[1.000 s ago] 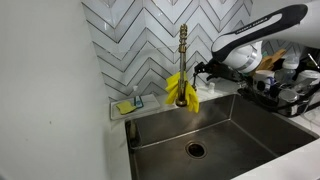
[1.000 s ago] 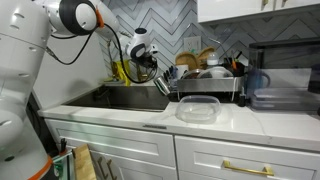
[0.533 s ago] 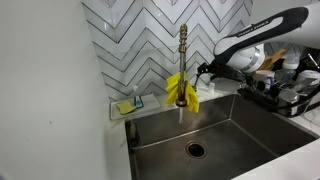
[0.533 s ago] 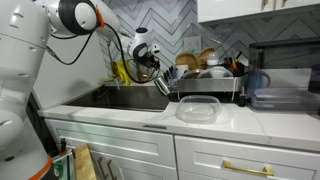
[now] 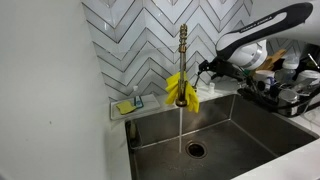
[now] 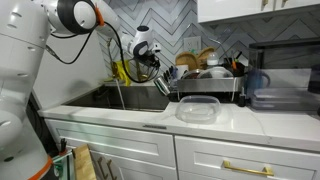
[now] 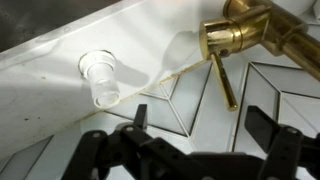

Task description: Turn the faucet on then rinse the container under it then close the the faucet

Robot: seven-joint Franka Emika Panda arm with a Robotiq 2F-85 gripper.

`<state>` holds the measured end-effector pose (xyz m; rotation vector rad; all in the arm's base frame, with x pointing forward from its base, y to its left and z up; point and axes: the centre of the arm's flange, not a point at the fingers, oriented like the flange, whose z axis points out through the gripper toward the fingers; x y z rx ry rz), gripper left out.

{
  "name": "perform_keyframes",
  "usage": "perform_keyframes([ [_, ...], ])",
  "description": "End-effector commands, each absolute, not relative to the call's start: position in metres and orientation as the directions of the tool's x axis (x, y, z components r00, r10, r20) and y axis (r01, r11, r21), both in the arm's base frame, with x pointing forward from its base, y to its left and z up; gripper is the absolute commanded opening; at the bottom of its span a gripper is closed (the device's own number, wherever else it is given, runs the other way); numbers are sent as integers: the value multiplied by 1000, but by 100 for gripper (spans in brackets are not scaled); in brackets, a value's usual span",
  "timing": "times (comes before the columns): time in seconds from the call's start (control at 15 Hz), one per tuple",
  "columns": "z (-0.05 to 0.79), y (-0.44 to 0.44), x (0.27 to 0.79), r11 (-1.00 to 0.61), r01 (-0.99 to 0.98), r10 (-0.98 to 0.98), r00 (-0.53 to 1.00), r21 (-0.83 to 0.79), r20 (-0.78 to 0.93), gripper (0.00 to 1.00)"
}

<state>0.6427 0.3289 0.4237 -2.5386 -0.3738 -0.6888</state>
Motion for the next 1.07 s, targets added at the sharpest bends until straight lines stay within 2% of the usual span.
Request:
perform_keyframes([
  [0.0,450,312,635,-841,328,109,882,-430,459,100],
  [0.6,507,236,609,-881,250,194,965,-401,176,100],
  [1.0,558,148,586,-889,267,232,963,-372,137,100],
])
